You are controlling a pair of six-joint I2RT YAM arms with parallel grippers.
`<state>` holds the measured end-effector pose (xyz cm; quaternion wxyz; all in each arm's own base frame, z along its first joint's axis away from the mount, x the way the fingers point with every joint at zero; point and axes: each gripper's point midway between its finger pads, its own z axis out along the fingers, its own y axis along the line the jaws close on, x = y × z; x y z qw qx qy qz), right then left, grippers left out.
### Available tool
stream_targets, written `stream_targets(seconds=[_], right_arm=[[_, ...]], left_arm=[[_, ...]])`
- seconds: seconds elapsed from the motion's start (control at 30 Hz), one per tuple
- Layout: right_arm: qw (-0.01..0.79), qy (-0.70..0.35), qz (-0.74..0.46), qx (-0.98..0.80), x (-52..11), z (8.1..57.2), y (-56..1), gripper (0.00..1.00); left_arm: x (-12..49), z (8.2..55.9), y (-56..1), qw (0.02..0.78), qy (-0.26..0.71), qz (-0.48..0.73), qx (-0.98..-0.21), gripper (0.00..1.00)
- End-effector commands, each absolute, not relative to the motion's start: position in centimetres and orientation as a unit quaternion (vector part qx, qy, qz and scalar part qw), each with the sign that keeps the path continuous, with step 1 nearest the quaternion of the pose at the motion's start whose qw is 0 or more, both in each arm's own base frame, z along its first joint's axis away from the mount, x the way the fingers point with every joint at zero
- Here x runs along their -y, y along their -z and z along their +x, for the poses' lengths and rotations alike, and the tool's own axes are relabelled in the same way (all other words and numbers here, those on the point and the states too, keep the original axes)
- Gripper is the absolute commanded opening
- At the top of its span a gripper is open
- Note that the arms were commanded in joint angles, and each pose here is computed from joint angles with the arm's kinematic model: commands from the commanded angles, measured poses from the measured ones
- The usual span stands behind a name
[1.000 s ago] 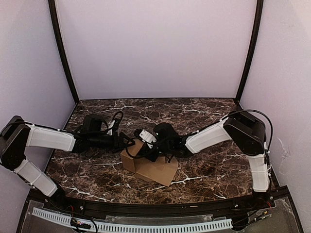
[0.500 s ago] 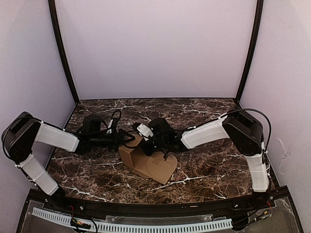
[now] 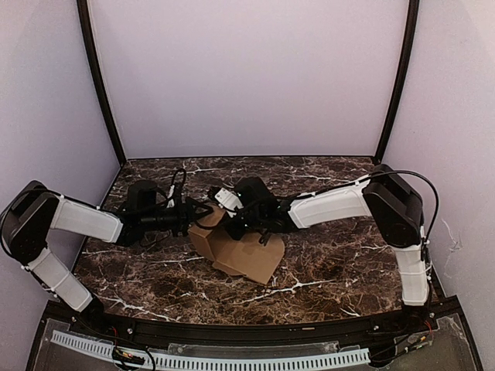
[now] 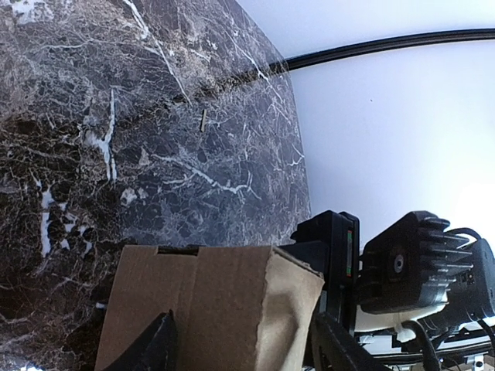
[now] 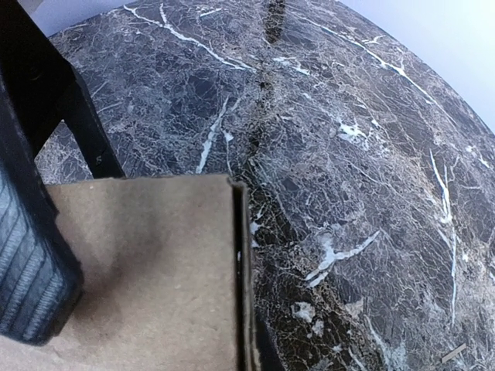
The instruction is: Fold the paper box
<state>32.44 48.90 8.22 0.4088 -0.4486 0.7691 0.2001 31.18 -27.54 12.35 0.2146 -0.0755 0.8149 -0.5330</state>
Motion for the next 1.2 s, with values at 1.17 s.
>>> stream_targets(seconds=[1.17], right_arm=[[0.345, -0.254, -0.425, -0.797, -50.6, 32.1, -4.3, 0.00]], left_arm=[[29.3, 29.5, -10.3, 0.163, 0.624, -0.088, -0.760, 0.54]])
